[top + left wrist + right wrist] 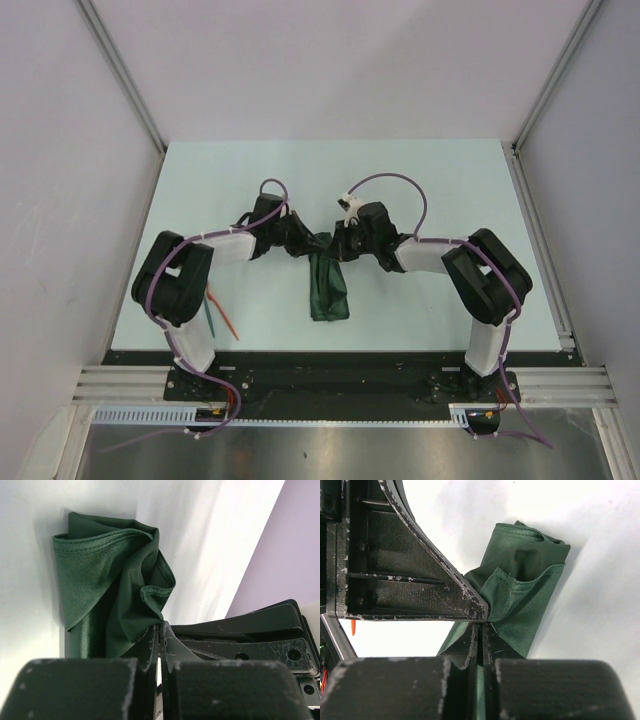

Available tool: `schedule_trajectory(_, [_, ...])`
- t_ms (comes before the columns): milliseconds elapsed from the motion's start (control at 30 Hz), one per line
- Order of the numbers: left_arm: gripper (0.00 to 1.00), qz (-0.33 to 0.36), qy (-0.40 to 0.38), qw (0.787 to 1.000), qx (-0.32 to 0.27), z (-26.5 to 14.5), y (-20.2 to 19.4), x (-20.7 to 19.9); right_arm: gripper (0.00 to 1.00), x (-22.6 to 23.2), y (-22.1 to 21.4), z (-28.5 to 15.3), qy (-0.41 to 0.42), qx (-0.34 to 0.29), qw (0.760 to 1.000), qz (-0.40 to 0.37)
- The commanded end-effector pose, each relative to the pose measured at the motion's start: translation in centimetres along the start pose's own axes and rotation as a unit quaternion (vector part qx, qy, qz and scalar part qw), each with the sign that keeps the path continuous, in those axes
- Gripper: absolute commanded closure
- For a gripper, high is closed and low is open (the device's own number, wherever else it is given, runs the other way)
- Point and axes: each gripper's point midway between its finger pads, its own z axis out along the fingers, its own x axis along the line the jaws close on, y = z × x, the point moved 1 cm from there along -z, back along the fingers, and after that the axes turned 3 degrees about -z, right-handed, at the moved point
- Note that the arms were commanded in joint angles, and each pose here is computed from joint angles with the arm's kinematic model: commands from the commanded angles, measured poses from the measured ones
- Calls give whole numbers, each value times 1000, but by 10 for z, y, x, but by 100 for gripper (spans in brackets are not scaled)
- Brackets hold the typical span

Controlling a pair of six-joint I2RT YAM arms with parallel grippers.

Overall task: Fold the napkin into a case and place the utensils inside
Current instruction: Stuff the top corner of the smaller-rectangle-folded napkin at the center of the board.

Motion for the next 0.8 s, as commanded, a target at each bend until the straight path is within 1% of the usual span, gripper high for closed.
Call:
schedule_trajectory(0, [100, 4, -47, 999, 6, -11, -3, -24, 100, -6, 21, -10, -30, -35, 999, -12])
schedule_trajectory(133, [100, 28, -50, 998, 7, -11, -2, -24, 100, -7, 20, -11, -36, -31, 999, -26])
schedule_trajectory(167, [98, 33, -46, 998, 7, -10, -2, -23, 100, -9, 18, -12, -39, -26, 999, -28])
schedule_trajectory(233, [89, 51, -41, 998, 3, -11, 1, -24, 100, -11, 17, -11, -41, -19, 998, -40])
schedule_trajectory(267, [80, 59, -39, 998, 1, -12, 1, -24, 100, -12, 14, -12, -44, -11, 998, -41])
schedule_trajectory(333, [70, 81, -24, 996, -13, -15, 7, -24, 100, -14, 11, -12, -47, -4, 998, -52])
schedule_trajectory(367, [62, 90, -20, 996, -21, -17, 10, -26, 100, -16, 10, -12, -52, 1, 997, -54])
schedule_trajectory(400, [58, 106, -27, 993, -37, -23, 17, -36, 100, -17, 9, -13, -53, 4, 997, -55])
schedule_trajectory(433, [55, 112, -4, 993, -35, -26, 16, -28, 100, -18, 8, -13, -55, 6, 997, -57])
schedule_trajectory(467, [52, 123, 9, 991, -56, -29, 23, -28, 100, -18, 7, -14, -55, 8, 997, -58])
schedule_trajectory(500, [52, 139, 11, 987, -77, -38, 30, -37, 100, -18, 7, -14, -55, 8, 997, -58])
schedule_trajectory(533, [51, 155, 33, 984, -85, -43, 32, -31, 100, -19, 8, -14, -57, 8, 997, -57])
schedule_trajectory(600, [55, 172, 58, 976, -122, -52, 46, -32, 100, -17, 8, -14, -52, 10, 997, -55])
schedule_trajectory(633, [58, 181, 86, 973, -117, -54, 45, -22, 100, -17, 7, -14, -51, 11, 997, -55])
schedule_trajectory(667, [66, 189, 101, 970, -116, -54, 46, -18, 100, -15, 9, -13, -48, 9, 997, -53])
schedule_trajectory(700, [70, 198, 117, 965, -123, -54, 52, -18, 100, -13, 9, -13, -45, 9, 998, -51])
schedule_trajectory(733, [73, 206, 145, 962, -105, -50, 46, -3, 100, -12, 8, -12, -42, 10, 998, -51])
schedule_trajectory(767, [76, 208, 152, 961, -101, -49, 45, 0, 100, -11, 9, -12, -42, 7, 998, -48])
